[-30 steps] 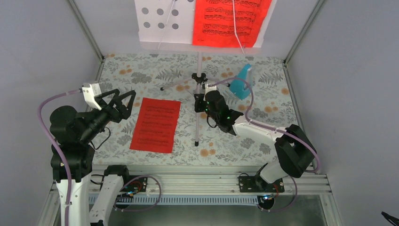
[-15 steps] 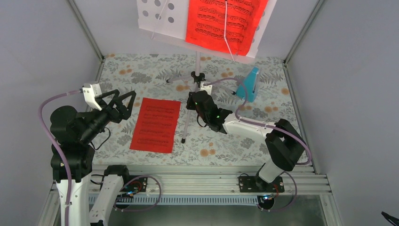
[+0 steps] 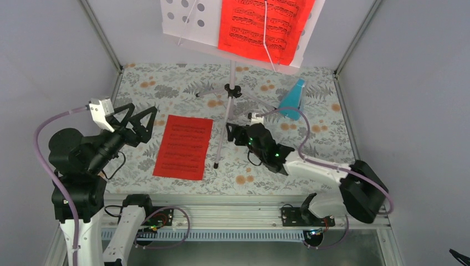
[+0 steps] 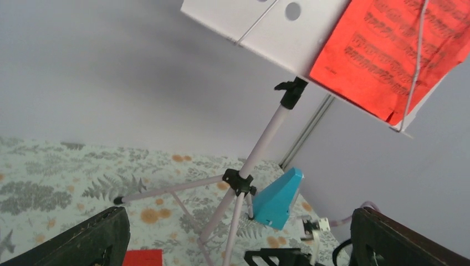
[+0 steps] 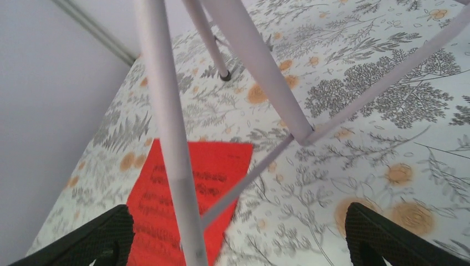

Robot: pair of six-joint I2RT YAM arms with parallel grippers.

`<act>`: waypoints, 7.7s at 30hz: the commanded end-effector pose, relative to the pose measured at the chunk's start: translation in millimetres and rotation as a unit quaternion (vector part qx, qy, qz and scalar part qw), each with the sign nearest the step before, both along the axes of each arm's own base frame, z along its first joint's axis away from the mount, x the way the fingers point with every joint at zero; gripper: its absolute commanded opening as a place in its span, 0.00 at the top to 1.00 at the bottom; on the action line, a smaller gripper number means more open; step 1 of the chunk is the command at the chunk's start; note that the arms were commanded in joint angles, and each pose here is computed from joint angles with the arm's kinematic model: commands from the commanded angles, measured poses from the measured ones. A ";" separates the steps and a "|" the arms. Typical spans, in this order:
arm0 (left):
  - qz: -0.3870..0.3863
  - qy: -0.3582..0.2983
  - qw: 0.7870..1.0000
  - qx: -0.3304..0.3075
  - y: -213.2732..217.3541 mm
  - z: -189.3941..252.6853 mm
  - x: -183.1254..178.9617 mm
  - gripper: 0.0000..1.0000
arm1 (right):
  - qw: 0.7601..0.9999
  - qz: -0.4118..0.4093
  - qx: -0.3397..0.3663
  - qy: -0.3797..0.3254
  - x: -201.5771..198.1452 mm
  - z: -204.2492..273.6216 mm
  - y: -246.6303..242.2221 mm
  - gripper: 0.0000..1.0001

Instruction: Pack up the instrument practice props

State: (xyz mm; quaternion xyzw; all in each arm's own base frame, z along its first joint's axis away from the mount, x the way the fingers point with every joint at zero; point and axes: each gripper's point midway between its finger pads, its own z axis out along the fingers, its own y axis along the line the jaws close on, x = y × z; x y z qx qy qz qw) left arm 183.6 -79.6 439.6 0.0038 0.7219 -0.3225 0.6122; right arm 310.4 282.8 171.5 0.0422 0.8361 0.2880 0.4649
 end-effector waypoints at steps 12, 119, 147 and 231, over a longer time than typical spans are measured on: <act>-0.163 -0.013 0.986 0.021 -42.0 75.0 18.9 0.11 | 0.961 0.253 -0.022 -0.113 -95.3 185.4 -22.6 0.11; -0.231 0.002 0.972 0.048 -208.9 80.1 148.7 0.39 | 0.945 0.214 0.113 -0.222 -31.1 381.0 -56.2 0.41; -0.316 -0.078 0.946 0.001 -233.0 118.1 124.5 0.79 | 0.941 0.206 0.126 -0.237 -25.3 393.9 -55.6 0.44; -0.028 0.249 0.967 -0.051 -47.0 -197.7 -0.4 0.98 | 0.907 0.194 0.098 -0.361 -27.0 415.0 -61.2 0.46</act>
